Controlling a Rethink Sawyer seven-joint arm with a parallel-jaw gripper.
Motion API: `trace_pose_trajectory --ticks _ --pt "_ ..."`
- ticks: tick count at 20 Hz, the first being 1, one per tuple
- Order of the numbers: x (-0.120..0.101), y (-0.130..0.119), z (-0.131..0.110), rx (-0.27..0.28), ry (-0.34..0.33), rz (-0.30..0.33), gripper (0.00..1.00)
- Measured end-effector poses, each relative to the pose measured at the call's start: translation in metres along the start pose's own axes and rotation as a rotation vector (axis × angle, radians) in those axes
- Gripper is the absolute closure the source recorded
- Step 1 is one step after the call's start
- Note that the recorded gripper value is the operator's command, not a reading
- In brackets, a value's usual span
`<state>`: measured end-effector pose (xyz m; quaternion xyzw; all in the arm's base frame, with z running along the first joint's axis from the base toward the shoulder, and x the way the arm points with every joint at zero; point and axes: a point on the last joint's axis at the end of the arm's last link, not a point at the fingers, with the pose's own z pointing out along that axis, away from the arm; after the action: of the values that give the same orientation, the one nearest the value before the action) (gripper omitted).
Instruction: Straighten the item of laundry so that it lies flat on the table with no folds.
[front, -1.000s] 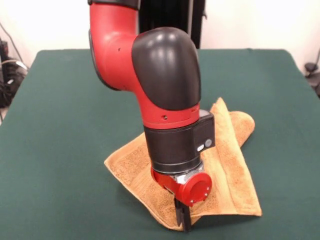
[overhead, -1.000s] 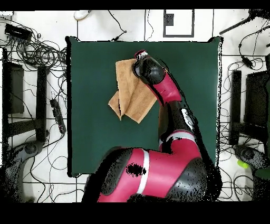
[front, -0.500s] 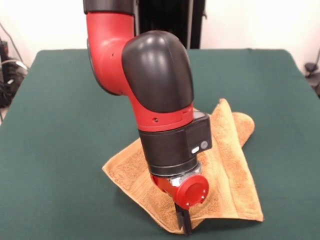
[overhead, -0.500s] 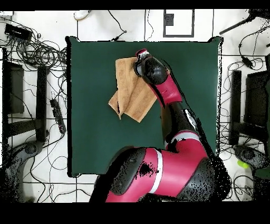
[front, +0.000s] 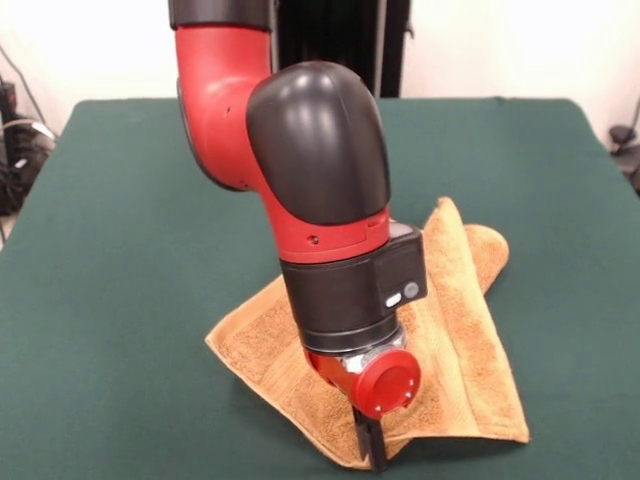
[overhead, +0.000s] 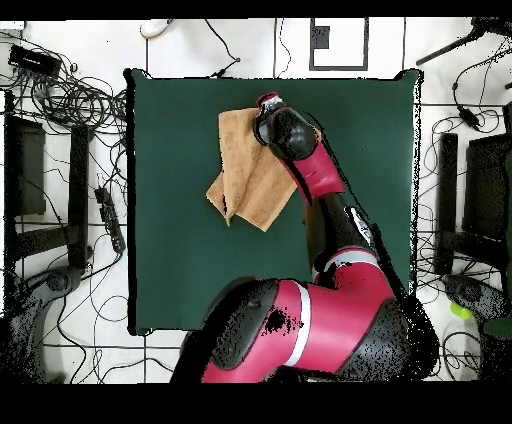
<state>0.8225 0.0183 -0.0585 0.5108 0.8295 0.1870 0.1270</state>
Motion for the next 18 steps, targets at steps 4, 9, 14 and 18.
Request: trace_pose_trajectory --ticks 4,9,14,18 --pt "0.000 0.007 -0.001 -0.021 0.004 0.013 0.00" --pt "0.004 0.014 -0.002 -0.035 0.007 0.016 0.00" --pt "0.004 0.014 -0.002 -0.035 0.007 0.015 0.00" --pt "0.004 0.014 -0.002 -0.034 0.006 0.014 0.00"
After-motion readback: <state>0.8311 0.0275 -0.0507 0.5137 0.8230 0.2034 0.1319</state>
